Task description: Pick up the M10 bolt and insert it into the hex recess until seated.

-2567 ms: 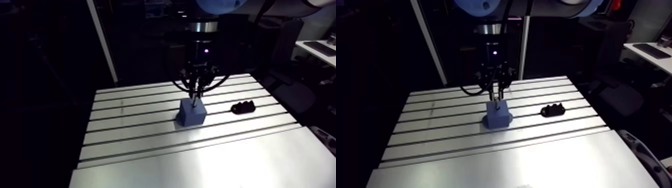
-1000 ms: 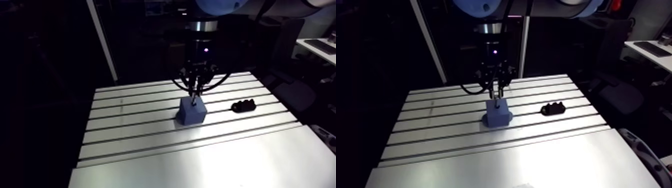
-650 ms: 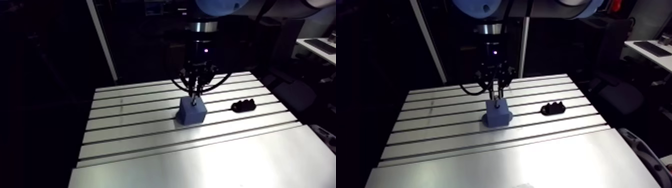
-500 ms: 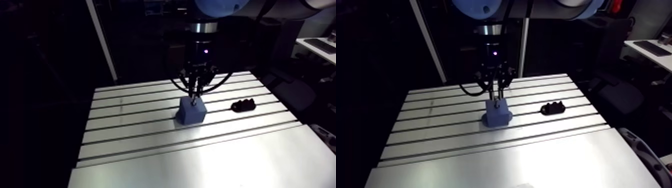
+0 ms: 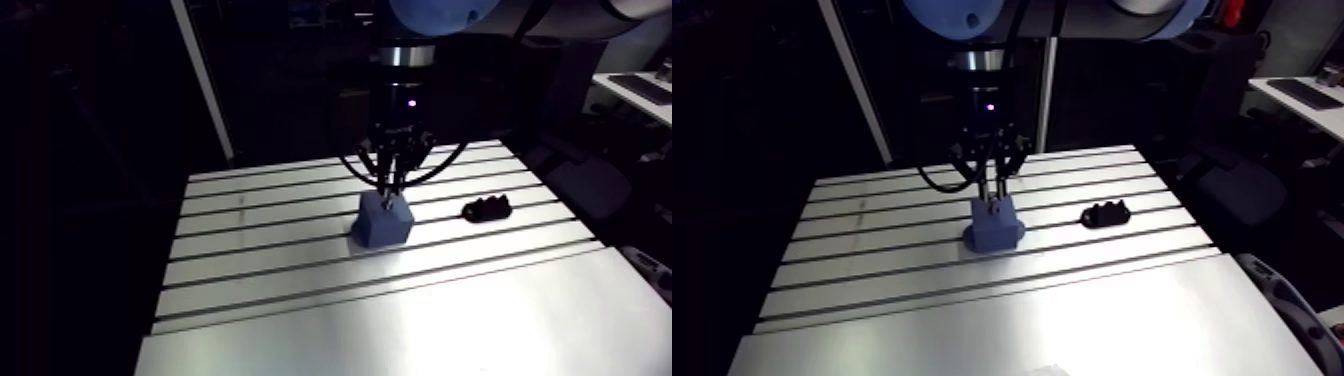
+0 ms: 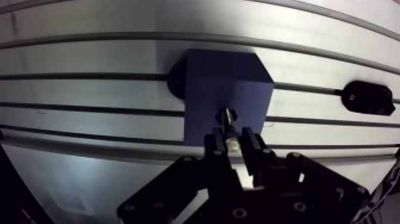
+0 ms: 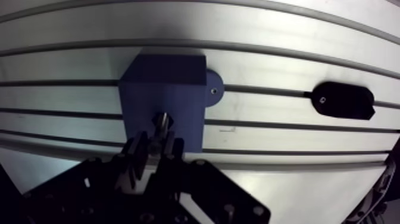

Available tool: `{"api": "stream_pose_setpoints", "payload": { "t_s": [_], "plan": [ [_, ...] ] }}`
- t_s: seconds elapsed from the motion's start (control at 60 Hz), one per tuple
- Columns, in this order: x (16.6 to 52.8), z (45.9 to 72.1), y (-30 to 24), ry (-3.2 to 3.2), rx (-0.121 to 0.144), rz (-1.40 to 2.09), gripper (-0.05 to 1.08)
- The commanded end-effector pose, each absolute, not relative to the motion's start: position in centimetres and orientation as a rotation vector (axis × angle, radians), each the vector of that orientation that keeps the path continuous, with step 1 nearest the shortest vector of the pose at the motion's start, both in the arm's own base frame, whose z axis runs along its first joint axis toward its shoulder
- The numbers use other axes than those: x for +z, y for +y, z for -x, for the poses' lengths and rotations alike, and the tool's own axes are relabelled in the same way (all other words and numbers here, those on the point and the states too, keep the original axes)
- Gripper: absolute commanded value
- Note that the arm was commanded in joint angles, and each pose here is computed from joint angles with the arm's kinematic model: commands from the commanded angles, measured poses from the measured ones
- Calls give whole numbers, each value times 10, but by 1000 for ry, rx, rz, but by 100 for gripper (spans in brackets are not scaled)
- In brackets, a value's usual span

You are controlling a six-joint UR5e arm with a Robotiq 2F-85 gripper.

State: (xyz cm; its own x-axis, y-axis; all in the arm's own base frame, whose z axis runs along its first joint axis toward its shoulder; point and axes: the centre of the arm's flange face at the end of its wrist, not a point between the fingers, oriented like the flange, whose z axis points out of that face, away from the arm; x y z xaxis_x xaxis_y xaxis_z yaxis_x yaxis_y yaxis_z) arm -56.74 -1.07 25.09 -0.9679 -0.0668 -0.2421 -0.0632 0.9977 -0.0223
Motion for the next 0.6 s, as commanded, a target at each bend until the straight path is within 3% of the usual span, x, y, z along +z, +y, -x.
{"api": "stream_pose_setpoints", "payload": {
  "t_s": [0.017, 0.6],
  "plan": [
    [249, 568, -11, 2893, -23, 95, 81],
    [246, 567, -12, 2887, -23, 98, 81]
  ]
}}
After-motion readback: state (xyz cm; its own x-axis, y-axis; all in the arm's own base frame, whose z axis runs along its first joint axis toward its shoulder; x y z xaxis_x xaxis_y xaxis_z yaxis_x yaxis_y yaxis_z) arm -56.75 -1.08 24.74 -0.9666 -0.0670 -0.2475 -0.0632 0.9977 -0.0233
